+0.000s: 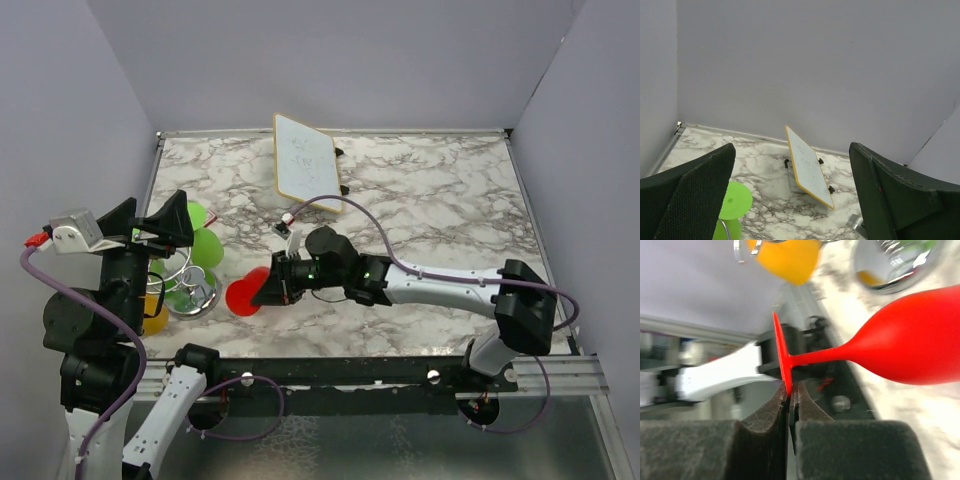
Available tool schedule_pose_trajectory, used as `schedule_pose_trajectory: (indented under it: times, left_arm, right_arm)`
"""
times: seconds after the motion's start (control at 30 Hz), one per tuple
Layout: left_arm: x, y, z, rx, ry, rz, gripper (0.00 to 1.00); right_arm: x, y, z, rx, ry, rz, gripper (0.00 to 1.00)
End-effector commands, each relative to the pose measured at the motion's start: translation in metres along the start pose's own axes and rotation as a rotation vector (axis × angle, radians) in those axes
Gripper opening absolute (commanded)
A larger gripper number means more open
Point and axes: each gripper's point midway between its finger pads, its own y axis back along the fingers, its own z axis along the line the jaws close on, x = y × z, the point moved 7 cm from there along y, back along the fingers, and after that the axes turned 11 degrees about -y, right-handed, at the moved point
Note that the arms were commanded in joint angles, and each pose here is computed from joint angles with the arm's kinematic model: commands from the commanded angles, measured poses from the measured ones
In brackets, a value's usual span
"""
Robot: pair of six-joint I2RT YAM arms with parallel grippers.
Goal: Take the wine glass off the wine glass rack
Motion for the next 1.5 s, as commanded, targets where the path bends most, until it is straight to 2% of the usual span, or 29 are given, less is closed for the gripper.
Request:
schedule_pose_trajectory:
  times: [0.0,0.1,0.17,0.3,0.47,0.57,0.67,0.8,0.87,1.0,1.07,1.17,1.23,1.47]
  left_arm:
    - [0.001,0.002,-0.001,0.016,-0.002,0.000,0.99]
    - [0.003,0.001,-0.003,0.026,0.003,0.008,0.99]
    - [0.004,-0.001,-0.004,0.033,0.009,0.015,0.99]
    - [0.007,-0.006,-0.010,0.068,0.028,0.034,0.99]
    - [0.011,-0.014,-0.024,0.165,0.074,0.078,0.99]
    - [0.018,-0.022,-0.038,0.261,0.120,0.129,0.99]
    - [0.029,-0.032,-0.055,0.381,0.171,0.206,0.99]
    - [0.047,-0.046,-0.077,0.545,0.260,0.331,0.99]
    - [0.054,-0.049,-0.086,0.631,0.304,0.387,0.99]
    - [0.073,-0.051,-0.098,0.755,0.368,0.515,0.99]
    - [0.082,-0.048,-0.102,0.808,0.400,0.577,0.99]
    - [0.093,-0.039,-0.106,0.903,0.446,0.666,0.93]
    - [0.099,-0.033,-0.106,0.933,0.457,0.703,0.88]
    - [0.127,-0.019,-0.111,0.906,0.422,0.847,0.80]
  right_arm:
    - [-0.018,0.034,-0.047,0.342,0.570,-0.104,0.01]
    - [-0.030,0.062,-0.066,0.506,0.880,-0.116,0.01]
    - [-0.033,0.077,-0.070,0.535,1.051,-0.110,0.01]
    - [-0.025,0.102,-0.069,0.410,1.495,0.034,0.01]
    - [-0.030,0.135,-0.060,0.430,1.827,-0.080,0.01]
    - [-0.024,0.148,-0.066,0.429,2.111,0.052,0.01]
    - [-0.024,0.159,-0.072,0.493,2.298,0.108,0.01]
    - [-0.019,0.170,-0.073,0.503,2.458,0.120,0.01]
    - [-0.017,0.175,-0.072,0.515,2.527,0.081,0.01]
    - [-0.018,0.186,-0.060,0.569,2.623,-0.052,0.01]
    - [-0.020,0.190,-0.057,0.601,2.645,-0.067,0.01]
    - [-0.021,0.194,-0.054,0.634,2.672,-0.068,0.01]
    - [-0.022,0.197,-0.052,0.654,2.688,-0.074,0.01]
    - [-0.026,0.199,-0.046,0.682,2.732,-0.018,0.01]
